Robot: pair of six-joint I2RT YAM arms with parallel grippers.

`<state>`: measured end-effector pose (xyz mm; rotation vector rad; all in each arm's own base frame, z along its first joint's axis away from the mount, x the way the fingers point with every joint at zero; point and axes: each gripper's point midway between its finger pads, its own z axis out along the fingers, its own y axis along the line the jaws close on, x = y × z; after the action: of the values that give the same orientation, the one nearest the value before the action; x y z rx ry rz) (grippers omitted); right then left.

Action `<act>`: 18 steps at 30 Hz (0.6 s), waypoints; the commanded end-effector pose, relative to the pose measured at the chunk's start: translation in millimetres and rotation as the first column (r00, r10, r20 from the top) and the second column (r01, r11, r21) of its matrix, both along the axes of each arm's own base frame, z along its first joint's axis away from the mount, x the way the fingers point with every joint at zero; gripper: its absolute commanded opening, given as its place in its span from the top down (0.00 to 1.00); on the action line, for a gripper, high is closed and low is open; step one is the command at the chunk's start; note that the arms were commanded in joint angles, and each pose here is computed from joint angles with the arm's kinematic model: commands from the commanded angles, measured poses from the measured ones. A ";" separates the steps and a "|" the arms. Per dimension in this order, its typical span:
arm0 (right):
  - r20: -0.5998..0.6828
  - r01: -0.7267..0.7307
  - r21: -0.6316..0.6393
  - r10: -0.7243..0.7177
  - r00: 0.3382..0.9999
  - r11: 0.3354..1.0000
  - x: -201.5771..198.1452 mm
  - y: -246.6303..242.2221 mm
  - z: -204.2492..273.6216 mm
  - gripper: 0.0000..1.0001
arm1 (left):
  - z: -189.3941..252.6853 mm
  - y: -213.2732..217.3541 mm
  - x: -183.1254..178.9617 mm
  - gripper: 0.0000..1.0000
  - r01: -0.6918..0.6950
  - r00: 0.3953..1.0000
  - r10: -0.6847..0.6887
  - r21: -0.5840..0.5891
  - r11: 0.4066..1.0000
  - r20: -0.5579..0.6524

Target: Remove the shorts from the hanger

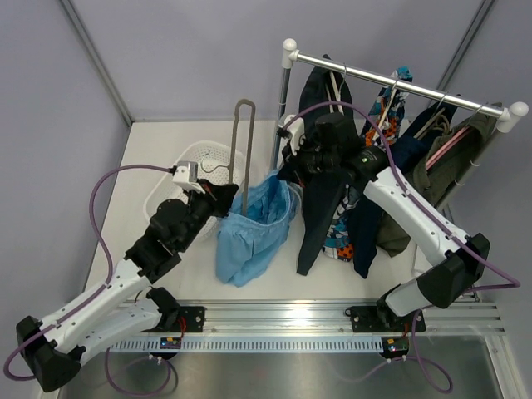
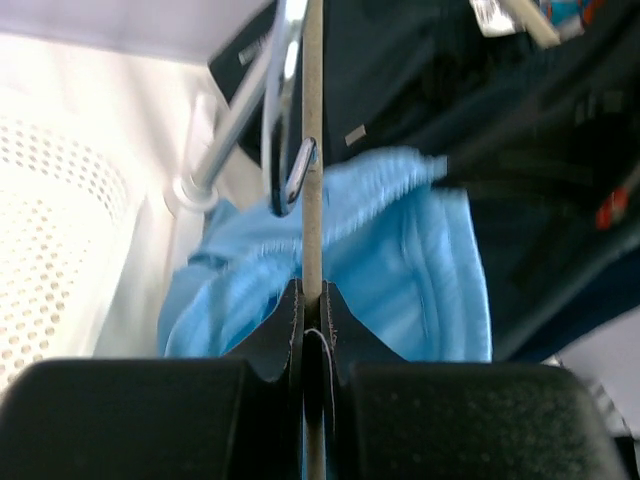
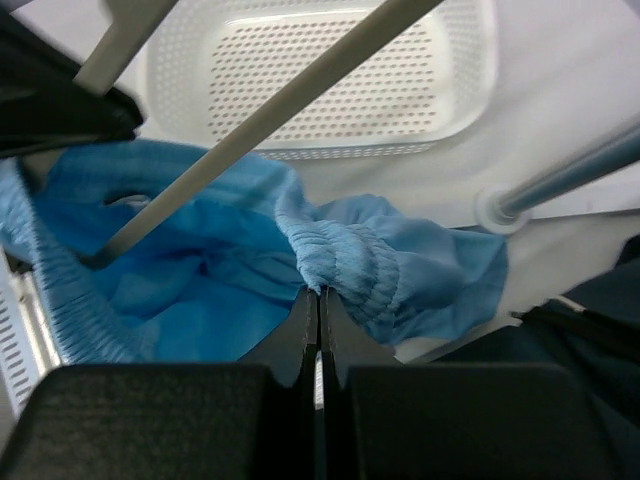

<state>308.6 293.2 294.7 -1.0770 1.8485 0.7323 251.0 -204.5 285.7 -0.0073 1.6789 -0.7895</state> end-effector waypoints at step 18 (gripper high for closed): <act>-0.056 -0.279 -0.075 0.275 0.960 0.957 -92.0 42.3 -41.1 1.00 | 102.0 31.7 34.7 1.00 -0.245 0.940 0.259 -0.089 0.965 0.223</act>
<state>251.1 321.5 257.3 -1.2798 1.8569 0.8077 279.0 -181.5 363.4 -0.0869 1.4887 -0.6291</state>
